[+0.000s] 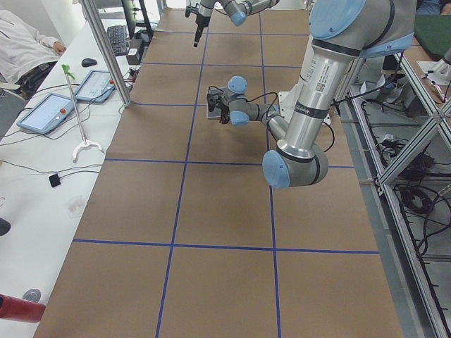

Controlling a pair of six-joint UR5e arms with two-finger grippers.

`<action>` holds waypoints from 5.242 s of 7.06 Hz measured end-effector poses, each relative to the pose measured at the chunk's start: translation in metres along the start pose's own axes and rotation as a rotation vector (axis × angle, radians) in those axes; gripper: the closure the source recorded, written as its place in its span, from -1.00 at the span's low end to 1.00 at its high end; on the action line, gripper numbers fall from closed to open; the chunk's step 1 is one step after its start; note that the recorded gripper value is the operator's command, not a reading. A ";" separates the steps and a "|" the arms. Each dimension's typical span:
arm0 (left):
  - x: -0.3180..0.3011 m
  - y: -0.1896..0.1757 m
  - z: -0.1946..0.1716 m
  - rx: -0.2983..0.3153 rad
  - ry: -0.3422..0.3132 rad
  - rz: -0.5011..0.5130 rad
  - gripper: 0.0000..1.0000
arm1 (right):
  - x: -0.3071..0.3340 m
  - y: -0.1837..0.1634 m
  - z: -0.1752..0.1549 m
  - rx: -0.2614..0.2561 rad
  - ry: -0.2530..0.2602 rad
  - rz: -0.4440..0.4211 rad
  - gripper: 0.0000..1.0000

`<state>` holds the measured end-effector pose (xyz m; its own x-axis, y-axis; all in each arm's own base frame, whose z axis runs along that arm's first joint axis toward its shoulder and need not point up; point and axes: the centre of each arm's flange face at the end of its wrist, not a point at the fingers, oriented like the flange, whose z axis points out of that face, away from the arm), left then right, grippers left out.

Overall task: Fold towel twice with both arms
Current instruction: 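Raise the right arm away while the left gripper grasps the folded strip's end, then hold the strip end closed with the left gripper, then lift the strip end with the left gripper and fold it over the other half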

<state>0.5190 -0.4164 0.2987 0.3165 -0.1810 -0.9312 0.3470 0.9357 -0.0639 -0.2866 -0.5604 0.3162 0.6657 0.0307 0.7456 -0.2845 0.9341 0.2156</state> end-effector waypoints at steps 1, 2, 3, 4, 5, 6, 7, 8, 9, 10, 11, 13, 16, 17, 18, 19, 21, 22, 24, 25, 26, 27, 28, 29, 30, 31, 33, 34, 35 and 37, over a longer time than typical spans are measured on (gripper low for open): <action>-0.001 0.003 0.002 -0.004 -0.002 0.001 -0.30 | 0.007 -0.005 -0.003 -0.003 0.000 -0.006 -0.99; 0.000 0.007 0.005 -0.011 -0.003 0.003 -0.31 | 0.009 -0.006 -0.004 -0.003 -0.001 -0.008 -0.99; 0.002 0.012 0.006 -0.018 -0.001 -0.003 -0.31 | 0.010 -0.007 -0.004 -0.003 0.000 -0.009 -0.99; 0.008 0.022 0.009 -0.032 0.005 -0.030 -0.31 | 0.010 -0.007 -0.004 -0.003 -0.001 -0.009 -0.99; 0.017 0.034 0.012 -0.048 0.011 -0.064 -0.30 | 0.010 -0.007 -0.004 -0.003 0.000 -0.009 -0.99; 0.020 0.039 0.014 -0.054 0.012 -0.085 -0.30 | 0.010 -0.007 -0.004 -0.003 0.000 -0.009 -0.99; 0.019 0.040 0.018 -0.050 0.007 -0.102 -0.30 | 0.010 -0.007 -0.004 -0.003 0.000 -0.007 -0.99; 0.018 0.039 0.022 -0.042 0.002 -0.120 -0.30 | 0.010 -0.007 -0.004 -0.003 -0.001 -0.005 -0.99; 0.017 0.039 0.023 -0.039 0.000 -0.142 -0.30 | 0.009 -0.007 -0.003 -0.004 0.000 -0.004 -0.99; 0.017 0.039 0.024 -0.038 -0.002 -0.165 -0.30 | 0.010 -0.007 -0.003 -0.003 0.000 -0.004 -0.99; 0.017 0.040 0.025 -0.038 -0.003 -0.182 -0.30 | 0.010 -0.007 -0.003 -0.004 0.001 -0.004 -0.99; 0.018 0.041 0.025 -0.036 -0.003 -0.217 -0.19 | 0.010 -0.007 -0.003 -0.004 0.000 -0.002 -0.99; 0.016 0.042 0.029 -0.005 -0.003 -0.257 -0.18 | 0.008 -0.007 -0.004 -0.003 -0.001 0.000 -0.99; 0.016 0.043 0.029 -0.003 -0.004 -0.259 -0.18 | 0.008 -0.007 -0.004 -0.002 -0.001 0.001 -0.99; 0.016 0.044 0.030 -0.003 -0.003 -0.264 -0.18 | 0.008 -0.007 -0.004 -0.001 -0.002 0.001 -0.99; 0.016 0.046 0.030 -0.006 -0.004 -0.271 -0.17 | 0.007 -0.008 -0.004 -0.001 -0.003 0.001 -0.99; 0.017 0.051 0.031 -0.012 -0.004 -0.280 0.14 | 0.007 -0.008 -0.005 0.000 -0.004 0.000 -0.99; 0.017 0.053 0.031 -0.014 -0.001 -0.283 0.28 | 0.007 -0.008 -0.005 0.000 -0.004 0.000 -0.99; 0.017 0.054 0.031 -0.015 0.004 -0.285 0.39 | 0.006 -0.008 -0.005 0.001 -0.005 0.000 -0.99; 0.017 0.054 0.030 -0.016 0.006 -0.284 0.39 | 0.006 -0.008 -0.005 0.001 -0.006 0.000 -0.99; 0.018 0.054 0.029 -0.016 0.008 -0.282 0.39 | 0.006 -0.008 -0.006 0.002 -0.006 -0.001 -0.99; 0.018 0.053 0.027 -0.016 0.012 -0.280 0.52 | 0.005 -0.008 -0.006 0.002 -0.007 -0.001 -0.99; 0.018 0.053 0.026 -0.016 0.016 -0.280 1.00 | 0.005 -0.008 -0.006 0.002 -0.007 -0.001 -0.99; 0.018 0.053 0.026 -0.016 0.018 -0.281 1.00 | 0.005 -0.008 -0.006 0.002 -0.007 -0.001 -0.99; 0.019 0.054 0.026 -0.018 0.021 -0.282 1.00 | 0.005 -0.008 -0.006 0.002 -0.007 -0.001 -0.99; 0.021 0.056 0.026 -0.021 0.023 -0.280 1.00 | 0.005 -0.008 -0.006 0.002 -0.007 -0.001 -0.99; 0.038 0.071 0.026 -0.044 0.042 -0.270 1.00 | 0.006 -0.008 -0.006 0.002 -0.006 -0.001 -0.99; 0.053 0.089 0.026 -0.069 0.059 -0.261 1.00 | 0.006 -0.008 -0.005 0.001 -0.006 -0.001 -0.99; 0.070 0.111 0.026 -0.094 0.079 -0.252 1.00 | 0.006 -0.008 -0.005 0.001 -0.005 0.000 -0.99; 0.103 0.151 0.027 -0.134 0.112 -0.234 1.00 | 0.007 -0.008 -0.005 0.001 -0.005 0.000 -0.99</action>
<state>0.6277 -0.3024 0.2031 0.1398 -0.3694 -0.9187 0.2771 0.9053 -0.3219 -0.2764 -0.5656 0.3163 0.6622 0.0291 0.7487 -0.2852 0.9338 0.2160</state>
